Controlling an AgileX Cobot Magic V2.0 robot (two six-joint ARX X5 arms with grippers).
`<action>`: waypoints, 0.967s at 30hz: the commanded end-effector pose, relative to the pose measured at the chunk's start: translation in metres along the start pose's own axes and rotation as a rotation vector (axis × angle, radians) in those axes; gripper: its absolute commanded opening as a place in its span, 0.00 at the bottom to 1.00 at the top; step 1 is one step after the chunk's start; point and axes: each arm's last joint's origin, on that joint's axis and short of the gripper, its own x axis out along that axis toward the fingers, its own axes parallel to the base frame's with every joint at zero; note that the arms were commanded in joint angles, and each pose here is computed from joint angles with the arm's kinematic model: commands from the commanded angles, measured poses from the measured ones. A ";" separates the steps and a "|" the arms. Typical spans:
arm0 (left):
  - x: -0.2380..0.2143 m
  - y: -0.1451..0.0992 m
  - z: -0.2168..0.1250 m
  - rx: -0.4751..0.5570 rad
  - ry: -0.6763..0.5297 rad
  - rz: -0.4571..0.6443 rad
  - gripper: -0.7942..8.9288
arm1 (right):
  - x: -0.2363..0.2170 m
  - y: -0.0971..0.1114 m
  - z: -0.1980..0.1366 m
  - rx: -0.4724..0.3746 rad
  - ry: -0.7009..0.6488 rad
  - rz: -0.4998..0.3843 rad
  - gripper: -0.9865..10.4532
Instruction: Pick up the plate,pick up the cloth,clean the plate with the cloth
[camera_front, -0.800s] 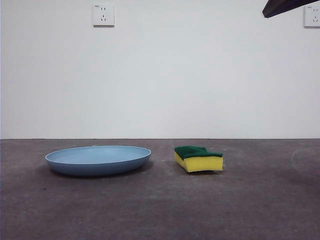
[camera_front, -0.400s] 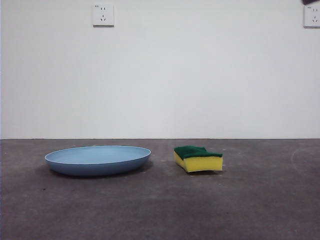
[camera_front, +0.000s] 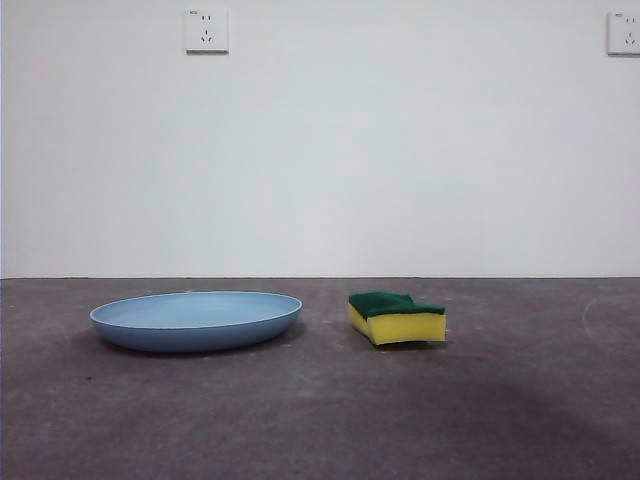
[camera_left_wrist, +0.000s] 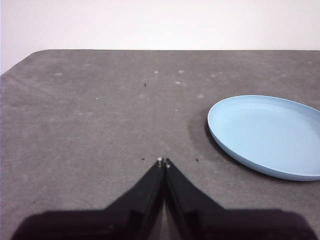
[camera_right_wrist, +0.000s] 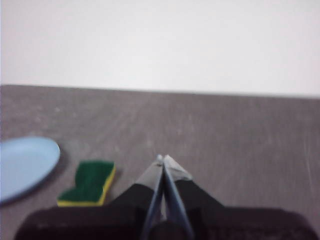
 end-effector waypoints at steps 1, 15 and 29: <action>0.001 0.001 -0.004 -0.005 0.008 0.006 0.08 | -0.001 -0.001 -0.022 0.043 0.007 -0.012 0.09; 0.001 0.001 -0.004 -0.005 0.008 0.006 0.08 | 0.001 -0.001 -0.068 0.043 0.012 -0.016 0.09; 0.001 0.001 -0.004 -0.005 0.008 0.006 0.08 | 0.000 -0.001 -0.085 0.115 0.081 -0.019 0.09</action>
